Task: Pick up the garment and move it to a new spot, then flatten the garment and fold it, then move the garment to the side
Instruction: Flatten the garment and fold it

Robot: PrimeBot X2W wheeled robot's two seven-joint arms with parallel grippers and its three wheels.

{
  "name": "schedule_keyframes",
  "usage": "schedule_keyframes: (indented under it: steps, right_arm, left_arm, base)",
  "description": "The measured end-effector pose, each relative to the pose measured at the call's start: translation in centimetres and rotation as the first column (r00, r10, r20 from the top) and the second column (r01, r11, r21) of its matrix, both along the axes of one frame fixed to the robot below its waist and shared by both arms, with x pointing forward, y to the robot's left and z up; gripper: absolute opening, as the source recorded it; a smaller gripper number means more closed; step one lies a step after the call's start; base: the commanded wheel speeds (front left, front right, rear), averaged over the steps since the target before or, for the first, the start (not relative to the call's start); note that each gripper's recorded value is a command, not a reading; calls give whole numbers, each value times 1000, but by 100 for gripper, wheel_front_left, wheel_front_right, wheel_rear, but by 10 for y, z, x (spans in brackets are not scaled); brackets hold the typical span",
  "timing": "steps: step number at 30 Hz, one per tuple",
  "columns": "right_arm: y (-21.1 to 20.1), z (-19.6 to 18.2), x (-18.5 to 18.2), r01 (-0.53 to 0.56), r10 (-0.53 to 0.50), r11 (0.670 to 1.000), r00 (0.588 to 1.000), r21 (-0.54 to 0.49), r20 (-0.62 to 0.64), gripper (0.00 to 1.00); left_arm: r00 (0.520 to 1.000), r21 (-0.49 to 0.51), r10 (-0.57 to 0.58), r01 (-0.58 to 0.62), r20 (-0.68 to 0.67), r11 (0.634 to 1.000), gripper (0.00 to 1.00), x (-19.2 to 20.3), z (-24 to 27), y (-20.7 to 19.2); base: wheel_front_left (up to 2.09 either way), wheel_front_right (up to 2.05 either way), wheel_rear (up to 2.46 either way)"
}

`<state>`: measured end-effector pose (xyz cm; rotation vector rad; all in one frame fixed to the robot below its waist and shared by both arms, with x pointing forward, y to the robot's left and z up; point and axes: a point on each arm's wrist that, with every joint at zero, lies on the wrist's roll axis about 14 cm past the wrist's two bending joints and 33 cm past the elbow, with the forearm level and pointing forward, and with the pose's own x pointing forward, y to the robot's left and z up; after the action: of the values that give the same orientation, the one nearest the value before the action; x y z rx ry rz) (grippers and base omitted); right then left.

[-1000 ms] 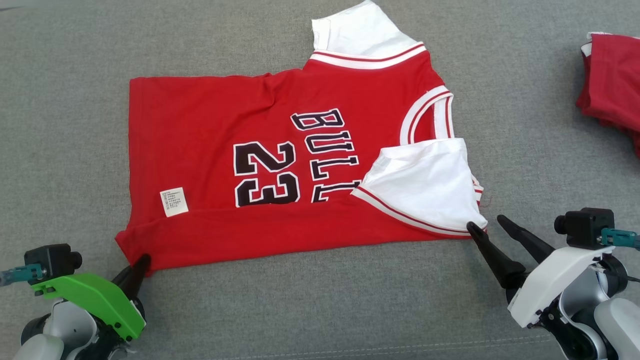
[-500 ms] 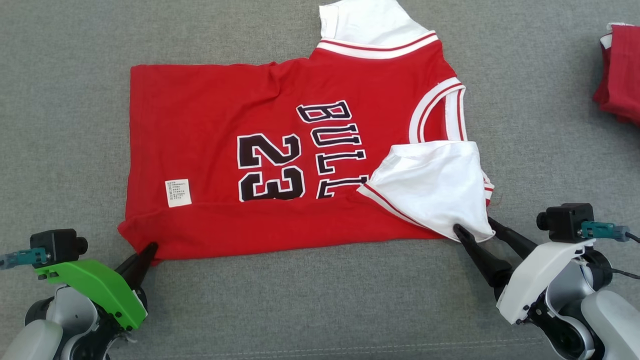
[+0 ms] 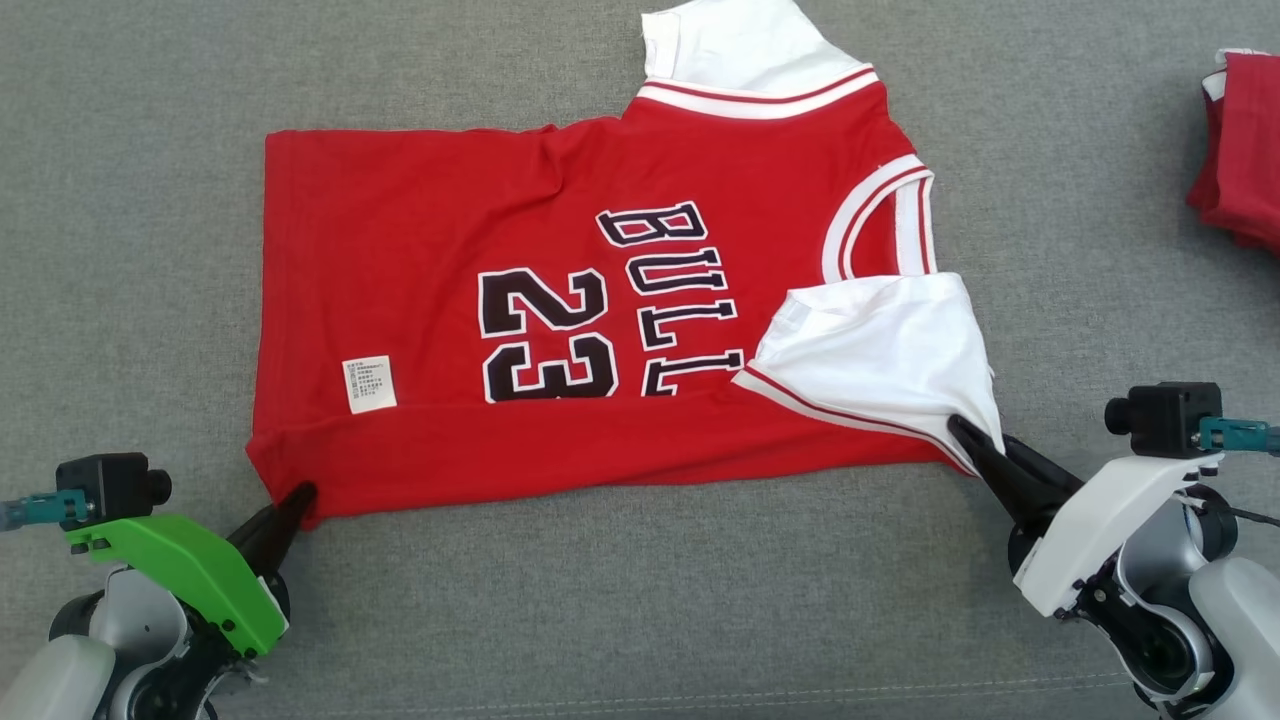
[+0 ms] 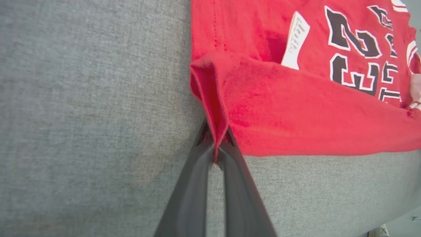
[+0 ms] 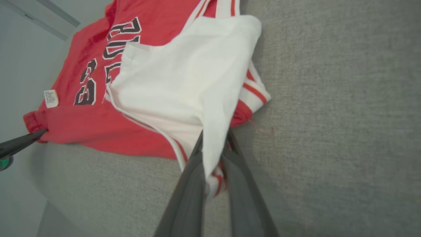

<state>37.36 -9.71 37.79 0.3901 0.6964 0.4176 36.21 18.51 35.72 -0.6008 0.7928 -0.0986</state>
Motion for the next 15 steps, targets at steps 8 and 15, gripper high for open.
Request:
schedule_keyframes:
  steps: [8,15]
  right_arm:
    - [-8,-3,-12,-4,6,1000,998,25,-62,0]
    - [-25,-1,-31,2,-2,1000,995,5,-100,0]
  left_arm:
    - [998,-27,-49,48,-31,998,0,-6,5,3]
    - [986,-33,-145,143,-78,989,0,-35,6,-4]
  base:
    - [0,0,0]
    - [0,0,0]
